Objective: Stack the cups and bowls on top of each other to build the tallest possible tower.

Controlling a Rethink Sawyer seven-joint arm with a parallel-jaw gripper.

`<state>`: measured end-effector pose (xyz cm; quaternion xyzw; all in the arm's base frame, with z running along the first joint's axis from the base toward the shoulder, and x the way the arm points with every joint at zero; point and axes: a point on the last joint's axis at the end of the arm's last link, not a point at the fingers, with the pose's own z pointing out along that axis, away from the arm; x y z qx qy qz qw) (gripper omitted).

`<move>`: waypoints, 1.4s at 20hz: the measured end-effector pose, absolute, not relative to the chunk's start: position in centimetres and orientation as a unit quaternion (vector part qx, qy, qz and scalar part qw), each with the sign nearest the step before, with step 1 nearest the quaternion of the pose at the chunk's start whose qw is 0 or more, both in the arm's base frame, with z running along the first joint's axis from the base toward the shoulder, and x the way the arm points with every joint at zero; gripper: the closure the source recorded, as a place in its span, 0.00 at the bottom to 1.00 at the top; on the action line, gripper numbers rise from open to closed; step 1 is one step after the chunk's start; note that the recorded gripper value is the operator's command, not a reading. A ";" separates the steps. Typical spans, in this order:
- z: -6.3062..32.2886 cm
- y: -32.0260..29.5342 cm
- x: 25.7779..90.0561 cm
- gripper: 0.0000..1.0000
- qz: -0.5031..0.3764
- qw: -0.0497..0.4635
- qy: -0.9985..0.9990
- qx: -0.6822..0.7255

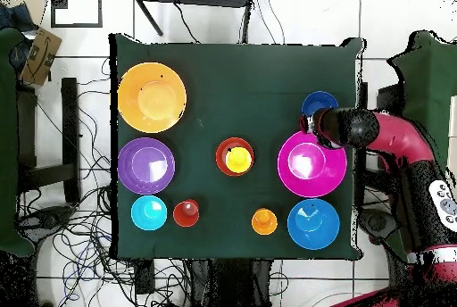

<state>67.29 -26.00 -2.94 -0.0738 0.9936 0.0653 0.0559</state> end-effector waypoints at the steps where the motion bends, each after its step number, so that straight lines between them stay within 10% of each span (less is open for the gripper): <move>1: -3.0 -25.9 67.3 0.00 0.066 0.056 0.993 -0.074; 5: -3.1 -25.6 67.3 0.00 0.068 0.056 0.993 -0.077; 6: -3.2 -25.3 67.4 1.00 0.070 0.059 0.993 -0.077; 28: 7.2 -21.6 68.7 1.00 0.027 0.090 0.986 -0.138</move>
